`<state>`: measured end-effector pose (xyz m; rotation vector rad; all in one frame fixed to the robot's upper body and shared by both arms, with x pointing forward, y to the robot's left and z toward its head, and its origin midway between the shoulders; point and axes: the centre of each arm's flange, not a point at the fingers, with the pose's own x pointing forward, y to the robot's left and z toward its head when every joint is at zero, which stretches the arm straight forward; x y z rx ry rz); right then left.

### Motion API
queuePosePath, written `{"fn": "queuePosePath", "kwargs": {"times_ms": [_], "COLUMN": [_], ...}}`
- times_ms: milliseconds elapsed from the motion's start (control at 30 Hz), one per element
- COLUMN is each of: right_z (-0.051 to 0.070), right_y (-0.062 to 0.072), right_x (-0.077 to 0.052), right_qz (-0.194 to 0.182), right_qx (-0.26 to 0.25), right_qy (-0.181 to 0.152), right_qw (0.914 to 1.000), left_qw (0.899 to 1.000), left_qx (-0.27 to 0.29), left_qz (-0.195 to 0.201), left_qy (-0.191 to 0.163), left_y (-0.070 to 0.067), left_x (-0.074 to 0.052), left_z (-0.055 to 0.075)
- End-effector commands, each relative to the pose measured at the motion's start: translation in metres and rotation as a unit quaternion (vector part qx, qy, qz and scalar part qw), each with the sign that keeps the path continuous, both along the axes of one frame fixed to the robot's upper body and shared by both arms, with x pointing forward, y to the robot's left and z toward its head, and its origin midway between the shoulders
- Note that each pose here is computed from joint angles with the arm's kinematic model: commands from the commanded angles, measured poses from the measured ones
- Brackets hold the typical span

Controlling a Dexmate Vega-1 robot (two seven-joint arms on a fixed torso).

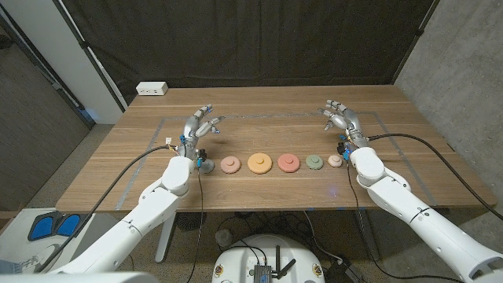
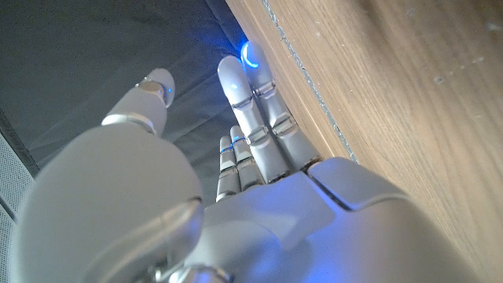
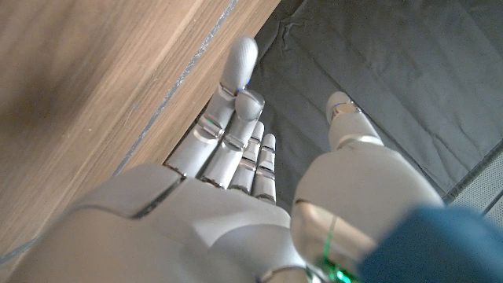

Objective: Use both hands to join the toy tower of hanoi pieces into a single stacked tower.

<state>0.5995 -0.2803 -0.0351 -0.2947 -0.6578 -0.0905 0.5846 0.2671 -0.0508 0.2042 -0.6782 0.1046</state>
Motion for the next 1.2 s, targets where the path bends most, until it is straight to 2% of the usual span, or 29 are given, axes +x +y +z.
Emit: {"fn": "queuePosePath", "kwargs": {"times_ms": [33,233,300,433,567,800,933,1100,1200], "right_z": [-0.006,-0.011,-0.011,-0.008,-0.005,0.001,0.003,0.004,0.005], "right_y": [0.009,0.015,0.017,0.02,0.022,0.022,0.026,0.031,0.035], "right_x": [-0.018,-0.034,-0.036,-0.039,-0.042,-0.047,-0.048,-0.048,-0.048], "right_qz": [0.007,-0.04,-0.059,-0.102,-0.14,-0.193,-0.225,-0.245,-0.258], "right_qx": [-0.002,-0.038,-0.055,-0.086,-0.108,-0.143,-0.175,-0.198,-0.221], "right_qy": [-0.006,-0.012,-0.014,-0.028,-0.037,-0.061,-0.078,-0.086,-0.091], "right_qw": [1.0,0.9984,0.9967,0.9906,0.9835,0.9686,0.9554,0.9452,0.9361], "left_qw": [1.0,0.997,0.994,0.989,0.983,0.968,0.96,0.952,0.947], "left_qx": [0.019,0.056,0.076,0.096,0.114,0.153,0.172,0.189,0.196], "left_qz": [0.009,0.047,0.078,0.114,0.143,0.19,0.21,0.23,0.242], "left_qy": [-0.01,-0.005,-0.005,-0.016,-0.031,-0.053,-0.063,-0.075,-0.078], "left_y": [0.002,0.006,0.01,0.016,0.016,0.012,0.009,0.006,0.005], "left_x": [-0.027,-0.036,-0.038,-0.034,-0.032,-0.032,-0.032,-0.033,-0.033], "left_z": [-0.005,-0.009,-0.008,-0.001,0.007,0.016,0.02,0.021,0.02]}}
